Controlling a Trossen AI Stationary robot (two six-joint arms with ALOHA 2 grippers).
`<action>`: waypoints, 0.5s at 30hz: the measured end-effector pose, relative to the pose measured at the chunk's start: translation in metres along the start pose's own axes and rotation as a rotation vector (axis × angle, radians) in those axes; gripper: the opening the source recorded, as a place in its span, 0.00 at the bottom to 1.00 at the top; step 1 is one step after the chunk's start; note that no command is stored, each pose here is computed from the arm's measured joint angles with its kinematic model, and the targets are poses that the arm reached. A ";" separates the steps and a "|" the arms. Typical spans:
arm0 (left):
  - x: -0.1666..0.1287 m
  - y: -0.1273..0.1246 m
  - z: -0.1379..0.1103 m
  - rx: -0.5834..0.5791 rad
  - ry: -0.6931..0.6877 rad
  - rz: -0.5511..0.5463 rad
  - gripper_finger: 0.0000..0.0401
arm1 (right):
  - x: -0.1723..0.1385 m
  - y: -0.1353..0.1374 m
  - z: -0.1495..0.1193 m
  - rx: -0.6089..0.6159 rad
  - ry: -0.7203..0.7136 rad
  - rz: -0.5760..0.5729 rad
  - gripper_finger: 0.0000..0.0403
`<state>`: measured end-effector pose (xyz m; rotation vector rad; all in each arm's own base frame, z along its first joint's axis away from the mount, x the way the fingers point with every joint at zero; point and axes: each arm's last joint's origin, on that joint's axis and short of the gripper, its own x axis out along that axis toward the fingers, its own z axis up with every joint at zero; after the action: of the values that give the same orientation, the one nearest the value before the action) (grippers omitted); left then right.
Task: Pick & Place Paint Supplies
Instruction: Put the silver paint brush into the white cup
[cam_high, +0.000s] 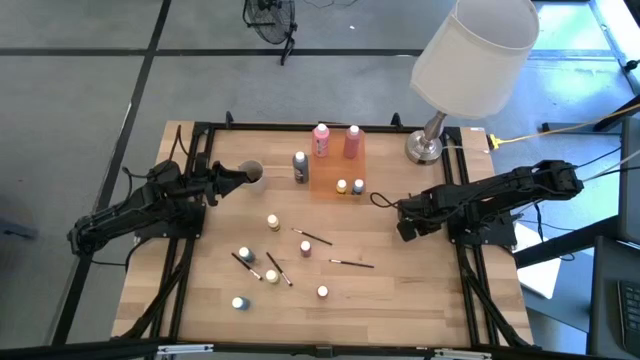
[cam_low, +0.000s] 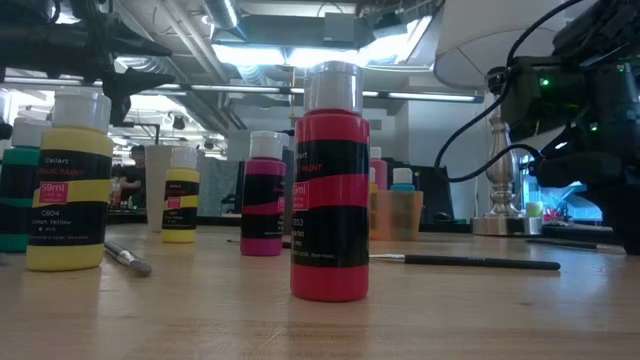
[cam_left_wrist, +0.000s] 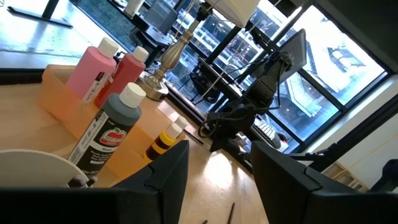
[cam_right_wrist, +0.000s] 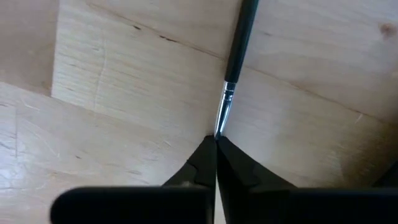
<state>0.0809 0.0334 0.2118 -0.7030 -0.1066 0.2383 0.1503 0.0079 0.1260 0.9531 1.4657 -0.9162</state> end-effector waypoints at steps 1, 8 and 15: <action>0.000 0.000 0.000 -0.004 0.000 0.000 0.42 | 0.000 0.000 0.000 0.000 0.004 0.002 0.01; 0.000 0.000 0.000 -0.007 0.006 -0.007 0.42 | 0.000 0.001 0.000 0.008 0.018 0.011 0.01; 0.000 0.000 0.000 -0.007 0.006 -0.007 0.42 | -0.009 0.010 0.002 0.000 0.003 0.037 0.00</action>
<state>0.0809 0.0331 0.2118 -0.7098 -0.1044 0.2295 0.1612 0.0087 0.1347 0.9789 1.4464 -0.8884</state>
